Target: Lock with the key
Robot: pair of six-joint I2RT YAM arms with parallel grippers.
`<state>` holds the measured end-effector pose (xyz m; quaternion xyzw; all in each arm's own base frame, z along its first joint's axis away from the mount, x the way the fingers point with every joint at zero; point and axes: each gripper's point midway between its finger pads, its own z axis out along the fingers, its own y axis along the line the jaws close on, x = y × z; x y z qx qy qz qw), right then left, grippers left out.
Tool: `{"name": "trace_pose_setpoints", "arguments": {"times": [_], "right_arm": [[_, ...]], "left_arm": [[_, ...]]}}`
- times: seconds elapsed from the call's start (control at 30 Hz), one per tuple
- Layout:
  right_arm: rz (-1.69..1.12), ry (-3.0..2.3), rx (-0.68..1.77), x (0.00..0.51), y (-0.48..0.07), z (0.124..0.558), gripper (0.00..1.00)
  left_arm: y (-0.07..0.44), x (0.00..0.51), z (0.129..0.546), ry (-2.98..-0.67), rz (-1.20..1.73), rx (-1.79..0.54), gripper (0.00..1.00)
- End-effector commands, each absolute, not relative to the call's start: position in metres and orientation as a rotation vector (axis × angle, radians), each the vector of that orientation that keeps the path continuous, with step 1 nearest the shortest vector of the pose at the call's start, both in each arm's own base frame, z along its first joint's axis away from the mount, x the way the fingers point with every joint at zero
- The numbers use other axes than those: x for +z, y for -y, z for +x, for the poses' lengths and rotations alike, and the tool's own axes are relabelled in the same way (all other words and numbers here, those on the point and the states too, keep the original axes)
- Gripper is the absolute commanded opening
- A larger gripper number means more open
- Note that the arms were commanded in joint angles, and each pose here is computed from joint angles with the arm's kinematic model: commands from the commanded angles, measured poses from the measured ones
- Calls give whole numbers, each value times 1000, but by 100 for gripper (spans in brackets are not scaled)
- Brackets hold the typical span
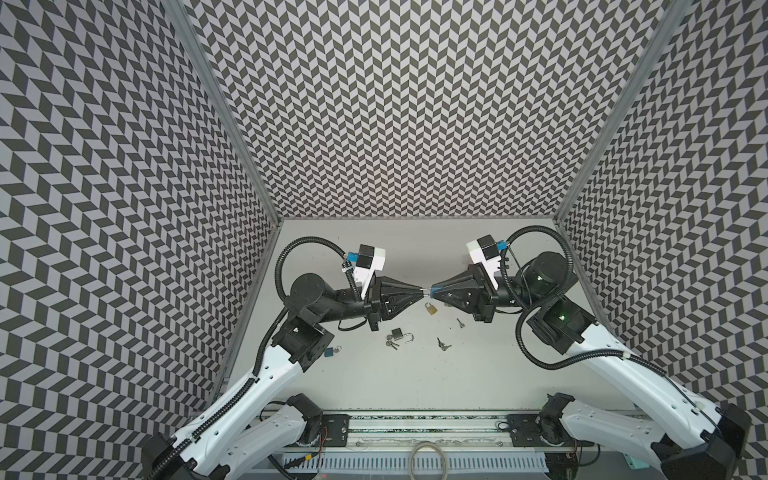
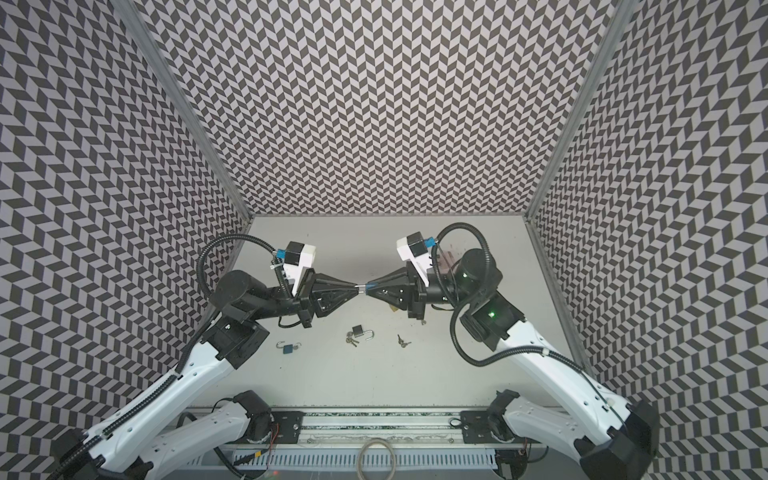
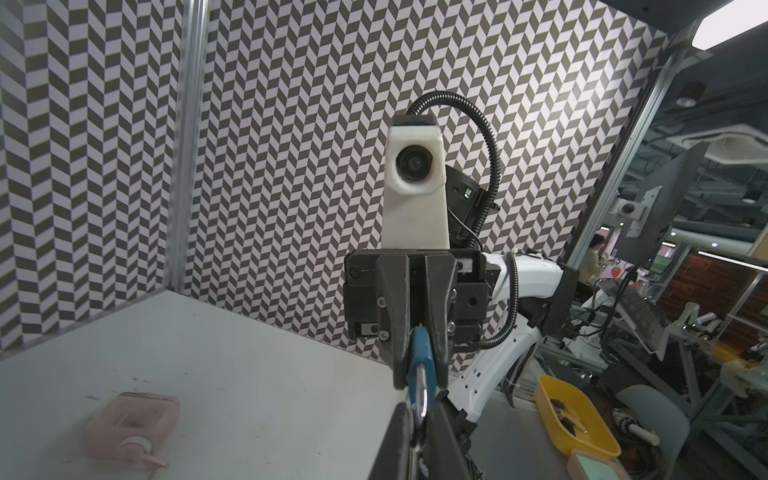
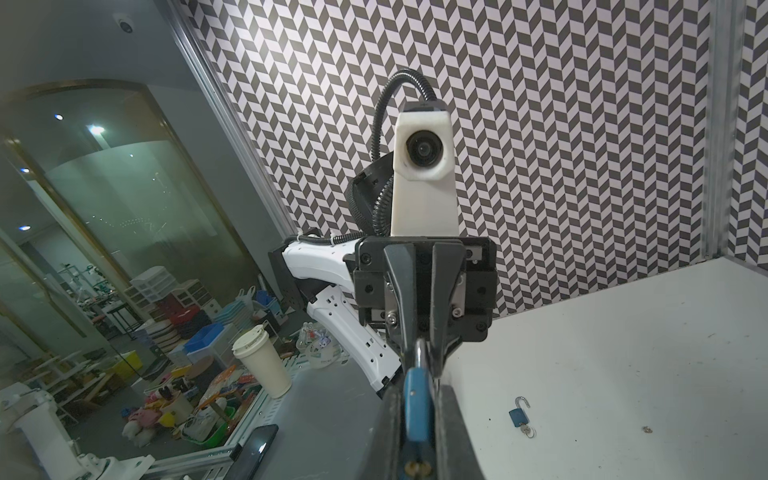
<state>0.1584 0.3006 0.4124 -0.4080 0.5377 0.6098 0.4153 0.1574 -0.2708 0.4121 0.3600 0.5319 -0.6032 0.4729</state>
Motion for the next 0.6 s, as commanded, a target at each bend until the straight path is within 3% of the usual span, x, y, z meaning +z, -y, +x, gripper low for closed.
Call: {"name": "trace_pose_setpoints", "arguments": {"times": [0.0,0.57], "right_arm": [[-1033,-1297,1517,424,-299,155,0],[-1019,-1301,1476,426,-295,156,0]], "left_arm": [[269,425,153,-1264,889,-1466,0],[281,423,144,-1262,928,-1485,0]]}}
